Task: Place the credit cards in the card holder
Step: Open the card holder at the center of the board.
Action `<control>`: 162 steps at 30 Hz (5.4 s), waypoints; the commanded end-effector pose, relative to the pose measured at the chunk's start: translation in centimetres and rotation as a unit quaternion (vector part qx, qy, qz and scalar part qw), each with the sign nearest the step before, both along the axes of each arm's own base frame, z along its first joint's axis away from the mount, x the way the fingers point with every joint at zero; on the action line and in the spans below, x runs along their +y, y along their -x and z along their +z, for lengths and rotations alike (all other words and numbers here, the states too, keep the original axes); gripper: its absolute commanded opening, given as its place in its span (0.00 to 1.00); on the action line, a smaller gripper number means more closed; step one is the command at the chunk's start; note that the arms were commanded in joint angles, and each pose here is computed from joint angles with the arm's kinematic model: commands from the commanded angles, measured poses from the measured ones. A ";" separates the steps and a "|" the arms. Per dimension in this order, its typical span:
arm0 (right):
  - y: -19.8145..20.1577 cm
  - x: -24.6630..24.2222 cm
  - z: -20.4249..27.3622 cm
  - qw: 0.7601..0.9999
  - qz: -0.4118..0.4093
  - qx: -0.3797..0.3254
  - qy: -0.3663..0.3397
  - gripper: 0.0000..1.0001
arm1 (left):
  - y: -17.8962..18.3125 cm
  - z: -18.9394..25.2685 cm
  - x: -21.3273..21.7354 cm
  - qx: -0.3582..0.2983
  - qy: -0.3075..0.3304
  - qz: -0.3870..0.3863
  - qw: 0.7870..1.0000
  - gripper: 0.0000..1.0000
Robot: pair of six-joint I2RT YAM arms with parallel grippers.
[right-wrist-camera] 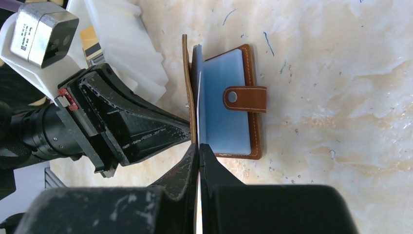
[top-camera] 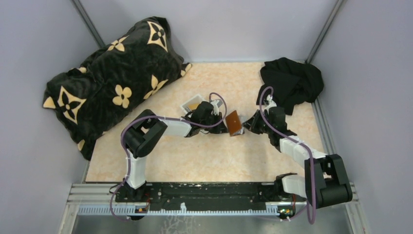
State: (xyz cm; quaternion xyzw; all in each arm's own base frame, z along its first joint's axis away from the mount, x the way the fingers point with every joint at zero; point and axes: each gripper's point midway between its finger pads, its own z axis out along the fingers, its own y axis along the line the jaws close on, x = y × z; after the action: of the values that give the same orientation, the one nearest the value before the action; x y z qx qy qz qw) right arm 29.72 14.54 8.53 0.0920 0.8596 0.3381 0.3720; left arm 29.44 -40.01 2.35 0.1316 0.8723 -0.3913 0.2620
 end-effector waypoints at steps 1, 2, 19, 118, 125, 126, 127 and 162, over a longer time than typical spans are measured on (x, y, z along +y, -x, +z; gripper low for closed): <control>-1.6 0.7 2.3 0.999 0.015 -0.046 -0.015 0.00 | 0.9 -2.4 0.4 0.015 -0.030 -0.015 0.999 0.04; -1.7 0.7 2.3 0.999 0.017 -0.046 -0.016 0.00 | 0.9 -2.5 0.4 0.014 -0.030 -0.016 0.999 0.04; -1.7 2.6 1.7 0.997 0.061 -0.042 0.021 0.00 | 0.6 -3.4 -0.4 0.010 -0.024 -0.032 0.999 0.07; -2.0 3.8 3.1 0.973 0.065 -0.056 0.214 0.00 | -2.1 3.5 3.2 -0.051 -0.051 0.065 0.995 0.47; -1.7 4.4 3.9 0.973 0.069 -0.066 0.209 0.00 | -0.6 1.9 1.9 -0.039 -0.069 0.056 0.995 0.46; -1.6 4.4 4.1 0.973 0.069 -0.068 0.209 0.00 | -0.4 1.7 1.8 -0.036 -0.071 0.055 0.995 0.45; -1.6 4.5 4.2 0.973 0.070 -0.070 0.207 0.00 | -0.3 1.5 1.8 -0.034 -0.076 0.057 0.995 0.45; 0.0 10.4 4.3 0.966 0.126 -0.085 0.210 0.00 | -0.2 2.0 9.7 -0.039 -0.197 0.202 0.959 0.45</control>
State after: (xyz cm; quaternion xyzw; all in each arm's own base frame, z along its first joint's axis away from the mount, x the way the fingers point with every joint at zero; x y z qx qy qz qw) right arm 28.45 23.21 10.58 -0.1274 0.8973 0.1851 0.3800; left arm 29.31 -31.06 3.22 0.0338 0.9312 -0.1619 0.3247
